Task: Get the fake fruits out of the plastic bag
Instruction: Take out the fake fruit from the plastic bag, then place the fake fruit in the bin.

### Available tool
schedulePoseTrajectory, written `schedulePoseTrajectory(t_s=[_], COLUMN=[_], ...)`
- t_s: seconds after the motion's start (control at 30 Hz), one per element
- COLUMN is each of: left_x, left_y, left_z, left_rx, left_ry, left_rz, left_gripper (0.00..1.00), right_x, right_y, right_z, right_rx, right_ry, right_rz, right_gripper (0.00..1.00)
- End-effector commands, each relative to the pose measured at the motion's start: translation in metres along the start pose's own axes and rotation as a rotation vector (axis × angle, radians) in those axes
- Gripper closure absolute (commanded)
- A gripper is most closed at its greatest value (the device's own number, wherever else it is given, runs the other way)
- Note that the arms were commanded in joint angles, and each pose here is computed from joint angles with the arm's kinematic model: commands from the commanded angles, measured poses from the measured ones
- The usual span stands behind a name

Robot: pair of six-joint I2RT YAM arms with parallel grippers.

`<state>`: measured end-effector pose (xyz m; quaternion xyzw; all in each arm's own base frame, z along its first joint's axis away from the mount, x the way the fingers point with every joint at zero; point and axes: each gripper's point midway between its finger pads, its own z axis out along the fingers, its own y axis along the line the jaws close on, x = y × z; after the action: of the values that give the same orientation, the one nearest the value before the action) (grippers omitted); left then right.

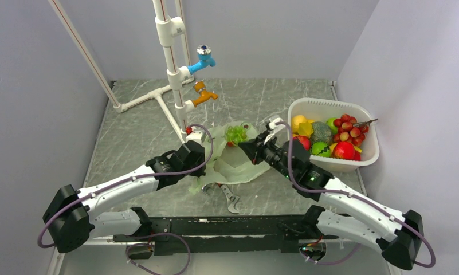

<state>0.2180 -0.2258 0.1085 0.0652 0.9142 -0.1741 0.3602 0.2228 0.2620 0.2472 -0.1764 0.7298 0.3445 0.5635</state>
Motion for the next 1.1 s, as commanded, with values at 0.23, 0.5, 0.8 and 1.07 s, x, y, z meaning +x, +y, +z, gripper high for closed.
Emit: schedulePoseTrajectory(t_s=[0.23, 0.5, 0.8, 1.07], left_x=[-0.009, -0.006, -0.007, -0.01], left_y=[-0.004, -0.001, -0.004, -0.006], left_z=[-0.002, -0.003, -0.003, -0.005], left_rx=[0.016, 0.012, 0.021, 0.027], left_ry=[-0.034, -0.03, -0.027, -0.026], left_rz=[-0.005, -0.008, 0.003, 0.006], left_gripper=[1.0, 1.0, 1.0, 1.0], right_x=[-0.113, -0.114, -0.08, -0.072], right_y=[-0.021, -0.115, -0.21, -0.252], right_z=[-0.028, -0.064, -0.134, -0.146], right_rx=[0.22, 0.676, 1.138, 1.302], right_ry=[-0.269, -0.315, -0.395, -0.388], right_rz=[-0.052, 0.008, 0.205, 0.255], right_gripper=[1.0, 1.0, 1.0, 0.62])
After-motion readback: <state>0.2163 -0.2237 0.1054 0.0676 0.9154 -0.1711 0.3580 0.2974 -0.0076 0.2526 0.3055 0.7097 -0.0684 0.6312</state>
